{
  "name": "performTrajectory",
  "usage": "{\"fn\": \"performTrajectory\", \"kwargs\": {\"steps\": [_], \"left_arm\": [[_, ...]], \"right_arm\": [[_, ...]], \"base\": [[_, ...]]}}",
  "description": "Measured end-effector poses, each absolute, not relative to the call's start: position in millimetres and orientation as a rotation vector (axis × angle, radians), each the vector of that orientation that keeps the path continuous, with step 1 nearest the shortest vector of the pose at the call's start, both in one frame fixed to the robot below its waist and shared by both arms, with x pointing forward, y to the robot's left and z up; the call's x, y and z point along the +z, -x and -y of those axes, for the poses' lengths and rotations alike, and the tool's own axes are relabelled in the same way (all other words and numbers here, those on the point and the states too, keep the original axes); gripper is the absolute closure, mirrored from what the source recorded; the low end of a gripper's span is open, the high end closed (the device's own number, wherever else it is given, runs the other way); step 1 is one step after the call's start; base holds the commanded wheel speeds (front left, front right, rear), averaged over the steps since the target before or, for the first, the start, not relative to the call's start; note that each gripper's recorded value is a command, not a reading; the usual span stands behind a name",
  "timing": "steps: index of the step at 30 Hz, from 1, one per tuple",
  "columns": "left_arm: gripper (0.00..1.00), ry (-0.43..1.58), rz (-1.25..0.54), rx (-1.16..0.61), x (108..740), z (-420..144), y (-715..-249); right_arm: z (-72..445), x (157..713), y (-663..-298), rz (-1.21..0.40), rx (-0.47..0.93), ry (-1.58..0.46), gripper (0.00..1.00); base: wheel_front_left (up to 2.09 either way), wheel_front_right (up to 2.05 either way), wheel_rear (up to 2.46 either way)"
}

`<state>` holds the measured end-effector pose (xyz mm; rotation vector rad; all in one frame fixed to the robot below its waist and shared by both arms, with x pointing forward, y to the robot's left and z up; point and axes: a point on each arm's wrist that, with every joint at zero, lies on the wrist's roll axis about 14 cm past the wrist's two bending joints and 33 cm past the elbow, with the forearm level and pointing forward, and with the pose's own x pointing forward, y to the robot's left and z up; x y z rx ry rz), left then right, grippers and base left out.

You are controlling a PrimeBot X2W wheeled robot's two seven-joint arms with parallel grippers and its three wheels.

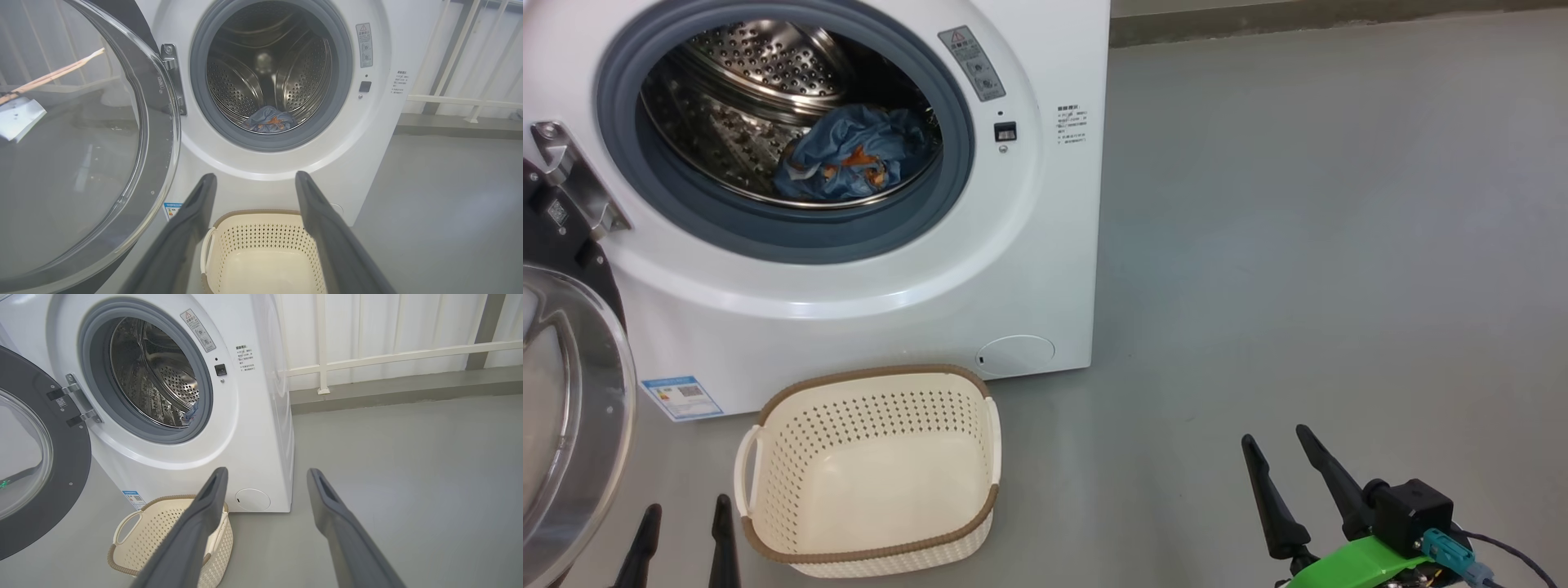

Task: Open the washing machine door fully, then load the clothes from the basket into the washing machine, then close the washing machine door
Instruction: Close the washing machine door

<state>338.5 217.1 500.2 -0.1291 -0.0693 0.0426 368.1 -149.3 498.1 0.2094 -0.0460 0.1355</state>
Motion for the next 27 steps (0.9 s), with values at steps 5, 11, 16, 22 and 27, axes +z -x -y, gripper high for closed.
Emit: {"fn": "performTrajectory", "kwargs": {"steps": [5,11,16,22,27], "left_arm": [[0.00,0.130,0.071,0.041,501,-216,-338],[0.00,0.130,0.073,0.043,501,-217,-337],[0.00,0.130,0.071,0.048,501,-218,-336],[0.00,0.134,0.071,0.070,500,-225,-332],[0.00,0.139,0.070,0.112,499,-236,-323]], "right_arm": [[149,497,-367,0.043,0.136,-0.210,0.00],[148,498,-368,0.045,0.138,-0.210,0.00],[146,498,-369,0.044,0.145,-0.210,0.00],[138,500,-373,0.048,0.170,-0.211,0.00],[125,500,-379,0.047,0.207,-0.213,0.00]], "base": [[0.00,0.00,0.00],[0.00,0.00,0.00],[0.00,0.00,0.00],[0.00,0.00,0.00],[0.00,0.00,0.00]]}}
